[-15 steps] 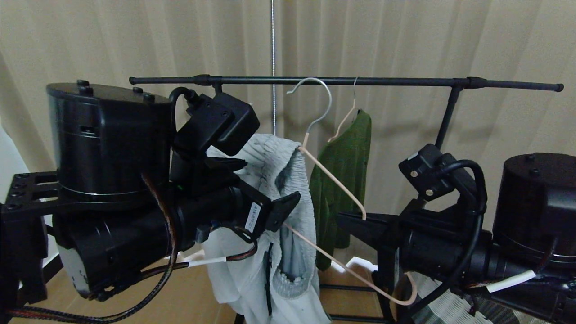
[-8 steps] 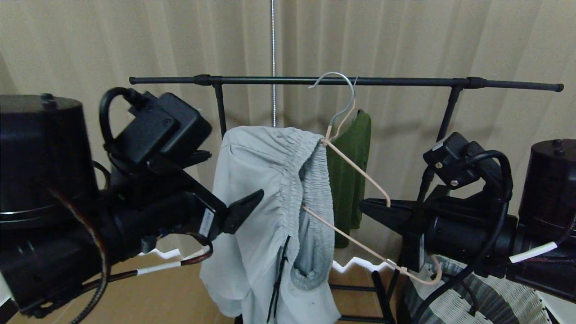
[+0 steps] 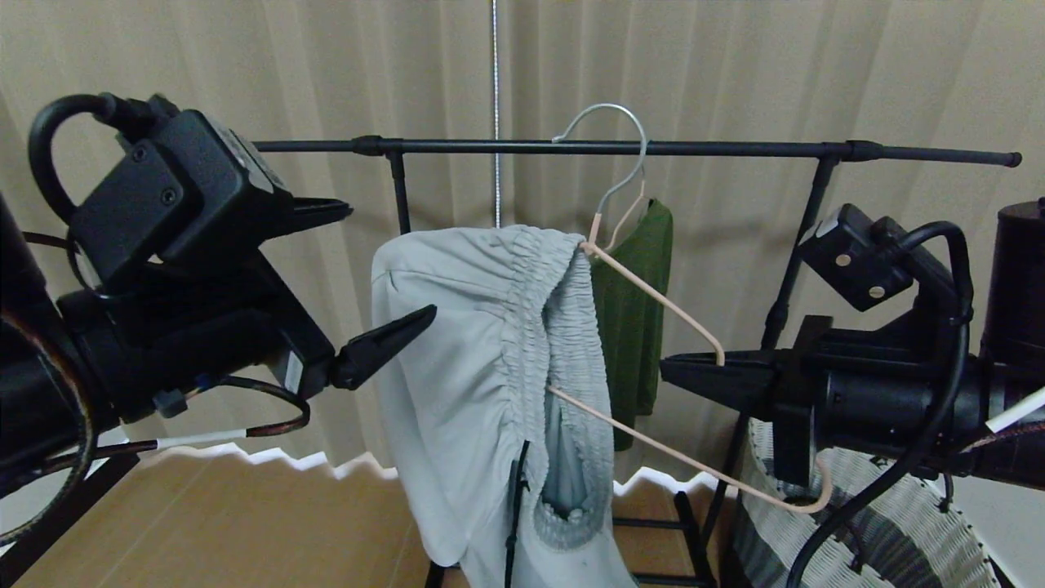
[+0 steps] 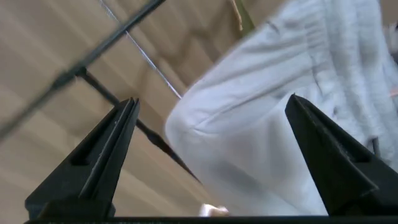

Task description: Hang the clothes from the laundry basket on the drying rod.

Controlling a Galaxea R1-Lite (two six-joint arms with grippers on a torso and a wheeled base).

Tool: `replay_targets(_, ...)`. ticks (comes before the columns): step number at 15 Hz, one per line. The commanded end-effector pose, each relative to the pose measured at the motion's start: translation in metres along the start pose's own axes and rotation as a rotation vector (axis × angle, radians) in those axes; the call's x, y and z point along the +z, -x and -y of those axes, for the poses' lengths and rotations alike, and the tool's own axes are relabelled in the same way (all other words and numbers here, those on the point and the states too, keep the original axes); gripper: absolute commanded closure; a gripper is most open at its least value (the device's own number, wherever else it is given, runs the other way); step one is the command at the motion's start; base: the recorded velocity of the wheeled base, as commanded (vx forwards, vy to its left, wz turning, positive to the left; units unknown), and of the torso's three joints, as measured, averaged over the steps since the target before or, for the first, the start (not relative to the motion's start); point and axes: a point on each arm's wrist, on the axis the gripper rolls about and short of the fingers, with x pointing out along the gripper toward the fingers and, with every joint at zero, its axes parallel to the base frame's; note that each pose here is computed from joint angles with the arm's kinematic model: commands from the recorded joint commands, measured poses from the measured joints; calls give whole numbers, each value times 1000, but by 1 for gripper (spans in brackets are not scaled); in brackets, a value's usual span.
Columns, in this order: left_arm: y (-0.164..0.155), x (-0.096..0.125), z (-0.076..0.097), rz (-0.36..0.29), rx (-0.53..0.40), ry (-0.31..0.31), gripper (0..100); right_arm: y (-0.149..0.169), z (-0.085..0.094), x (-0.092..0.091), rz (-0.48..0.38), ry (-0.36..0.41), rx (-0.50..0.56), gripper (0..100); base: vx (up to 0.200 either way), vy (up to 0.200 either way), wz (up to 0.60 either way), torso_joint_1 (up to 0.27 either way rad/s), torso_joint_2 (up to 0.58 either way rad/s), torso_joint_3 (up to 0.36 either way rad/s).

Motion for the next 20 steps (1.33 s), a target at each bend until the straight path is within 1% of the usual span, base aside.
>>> replay_targets(1, -16, -4, 2, 19, -75, -56, 0, -1, -1, 1, 3, 3, 6, 100, 0, 0, 0, 0, 0, 0)
replay_targets(2, -28, -3, -2, 21, -73, -87, 0, 0, -4, 0, 2, 7, 19, 100, 0, 0, 0, 0, 0, 0)
replay_targets(4, -42, 1, -5, 29, -68, -105, 0, 0, -8, 0, 4, 13, 35, 100, 0, 0, 0, 0, 0, 0)
replay_targets(5, -48, 0, -6, 25, -69, -124, 0, 0, -10, 0, 7, 16, 44, 100, 0, 0, 0, 0, 0, 0)
replay_targets(6, -54, -1, -7, 22, -70, -172, 0, 0, -13, 0, 7, 18, 70, 100, 0, 0, 0, 0, 0, 0)
replay_targets(7, -54, -1, -7, 22, -70, -172, 0, 0, -13, 0, 7, 18, 70, 100, 0, 0, 0, 0, 0, 0)
replay_targets(8, -61, -7, -14, 4, -50, -228, 0, 3, -15, 1, 13, 20, 116, 100, 0, 0, 0, 0, 0, 0)
replay_targets(9, -61, -7, -14, 4, -50, -228, 0, 3, -15, 1, 13, 20, 116, 100, 0, 0, 0, 0, 0, 0)
replay_targets(10, -64, -9, -14, -3, -53, -239, 0, 4, -17, 1, 14, 23, 143, 100, 0, 0, 0, 0, 0, 0)
replay_targets(12, -64, -8, -14, 0, -52, -241, 0, 2, -21, 1, 12, 29, 162, 100, 0, 0, 0, 0, 0, 0)
replay_targets(13, -64, -7, -14, 1, -51, -241, 100, 2, -24, 1, 11, 33, 172, 100, 0, 0, 0, 0, 0, 0)
replay_targets(20, -63, -9, -13, -1, -55, -241, 100, 4, -28, 2, 19, 39, 217, 100, 0, 0, 0, 0, 0, 0)
